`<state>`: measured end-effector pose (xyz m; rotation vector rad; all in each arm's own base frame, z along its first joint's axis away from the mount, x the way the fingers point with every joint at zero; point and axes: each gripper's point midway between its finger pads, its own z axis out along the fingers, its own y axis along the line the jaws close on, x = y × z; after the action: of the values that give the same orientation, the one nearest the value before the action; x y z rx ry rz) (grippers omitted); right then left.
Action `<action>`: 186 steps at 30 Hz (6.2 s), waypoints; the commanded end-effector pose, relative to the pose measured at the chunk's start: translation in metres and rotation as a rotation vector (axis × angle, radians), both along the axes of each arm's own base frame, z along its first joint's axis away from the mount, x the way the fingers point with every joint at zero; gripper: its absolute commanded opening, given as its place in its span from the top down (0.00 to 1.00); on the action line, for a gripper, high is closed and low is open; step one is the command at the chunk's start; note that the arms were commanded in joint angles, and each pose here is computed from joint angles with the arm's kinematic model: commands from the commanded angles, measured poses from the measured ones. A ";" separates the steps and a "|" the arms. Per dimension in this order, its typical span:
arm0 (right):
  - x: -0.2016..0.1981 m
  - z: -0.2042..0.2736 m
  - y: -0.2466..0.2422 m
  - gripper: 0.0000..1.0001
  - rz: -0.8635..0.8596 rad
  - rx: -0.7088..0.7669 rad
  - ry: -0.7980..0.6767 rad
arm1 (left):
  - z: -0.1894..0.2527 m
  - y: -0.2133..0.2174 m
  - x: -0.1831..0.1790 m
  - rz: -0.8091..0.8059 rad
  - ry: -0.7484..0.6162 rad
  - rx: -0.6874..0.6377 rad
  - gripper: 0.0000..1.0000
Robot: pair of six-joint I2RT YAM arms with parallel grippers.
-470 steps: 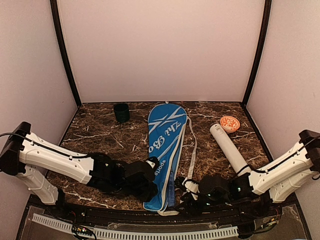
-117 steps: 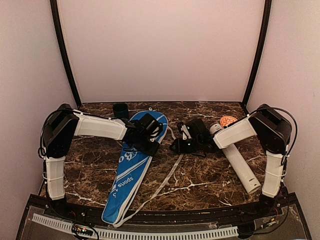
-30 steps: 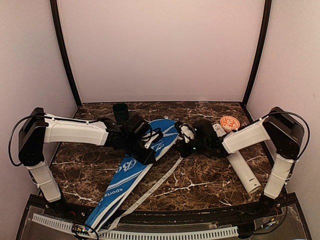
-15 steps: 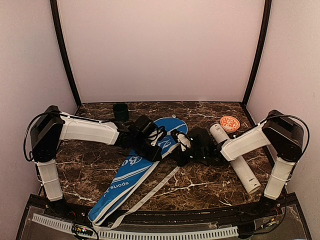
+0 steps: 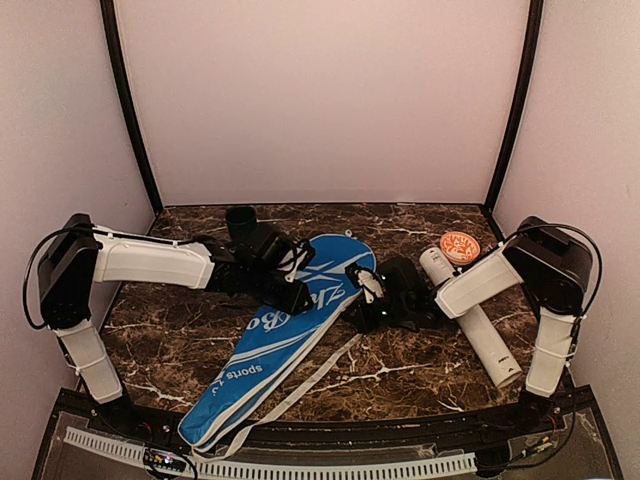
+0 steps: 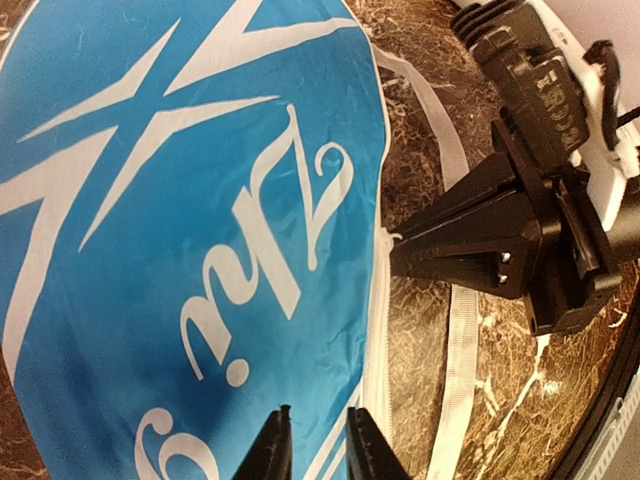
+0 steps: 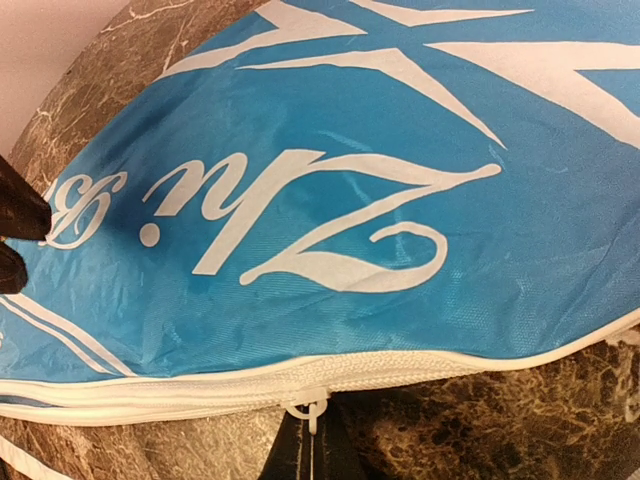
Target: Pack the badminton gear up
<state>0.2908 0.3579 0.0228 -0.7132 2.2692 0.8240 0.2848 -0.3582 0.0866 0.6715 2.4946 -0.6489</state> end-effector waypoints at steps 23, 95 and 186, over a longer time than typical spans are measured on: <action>-0.054 0.003 0.046 1.00 0.088 0.085 0.050 | -0.087 -0.016 0.026 0.092 0.172 -0.017 1.00; -0.104 -0.048 0.043 1.00 0.171 -0.162 0.190 | -0.099 0.100 -0.015 0.373 0.241 0.164 0.82; -0.053 -0.045 -0.007 1.00 0.283 -0.239 0.189 | -0.060 0.014 -0.214 -0.846 -0.755 0.070 0.47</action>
<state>0.2966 0.3678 0.0181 -0.9827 2.2989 0.7820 0.0756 -0.3502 0.0387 1.6205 1.4585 -0.4283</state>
